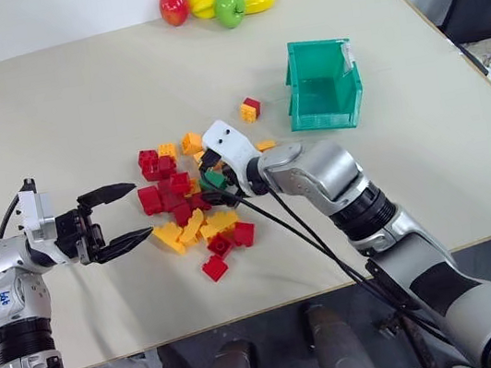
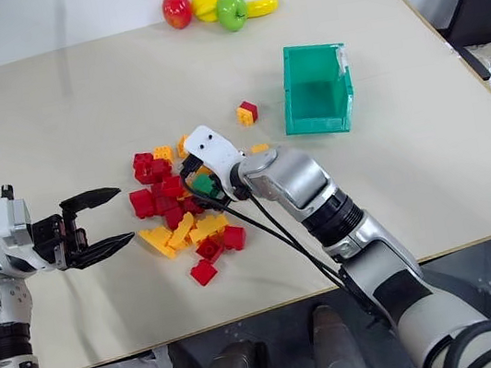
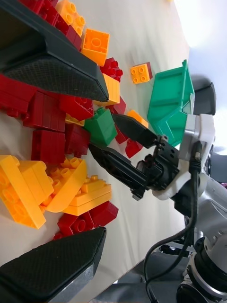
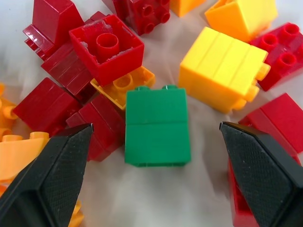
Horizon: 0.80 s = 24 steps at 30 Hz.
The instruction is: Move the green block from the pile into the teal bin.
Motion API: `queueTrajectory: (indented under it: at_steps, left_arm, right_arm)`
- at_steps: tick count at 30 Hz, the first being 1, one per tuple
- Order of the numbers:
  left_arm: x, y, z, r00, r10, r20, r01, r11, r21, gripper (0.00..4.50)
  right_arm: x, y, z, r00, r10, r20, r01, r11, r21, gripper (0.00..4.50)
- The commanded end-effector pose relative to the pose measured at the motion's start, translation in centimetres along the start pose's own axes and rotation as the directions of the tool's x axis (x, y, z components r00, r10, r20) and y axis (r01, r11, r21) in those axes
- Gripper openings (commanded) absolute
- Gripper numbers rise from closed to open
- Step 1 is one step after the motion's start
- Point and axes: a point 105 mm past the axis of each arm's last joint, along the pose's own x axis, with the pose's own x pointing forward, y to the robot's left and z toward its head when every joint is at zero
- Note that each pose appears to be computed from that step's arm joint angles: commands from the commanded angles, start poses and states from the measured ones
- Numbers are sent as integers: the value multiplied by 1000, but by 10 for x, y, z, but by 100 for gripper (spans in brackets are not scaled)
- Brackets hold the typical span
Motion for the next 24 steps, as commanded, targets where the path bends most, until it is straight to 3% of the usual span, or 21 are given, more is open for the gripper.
queueTrajectory:
  at_steps: [1, 4, 11, 19, 24]
  left_arm:
    - [-5, 1, 13, 1000, 13, 12, -14, 999, 52, 450]
    - [-5, 1, 13, 1000, 14, 13, -15, 998, 54, 450]
    - [-5, 0, 14, 1000, 13, 12, -14, 998, 60, 450]
    - [1, -1, 15, 1000, 17, 10, -18, 998, 65, 450]
    - [42, -1, 12, 996, 88, -28, -86, 993, 81, 450]
  right_arm:
    - [5, 1, 1, 1000, 8, -3, -8, 1000, -15, 447]
    - [6, 2, 1, 1000, 23, -2, -23, 999, -32, 385]
    - [2, 6, 4, 999, 53, 9, -52, 997, -52, 155]
    - [-23, 2, 23, 994, 68, 90, -59, 994, -91, 150]
    - [-100, -23, 43, 954, 70, 292, 11, 963, -268, 150]
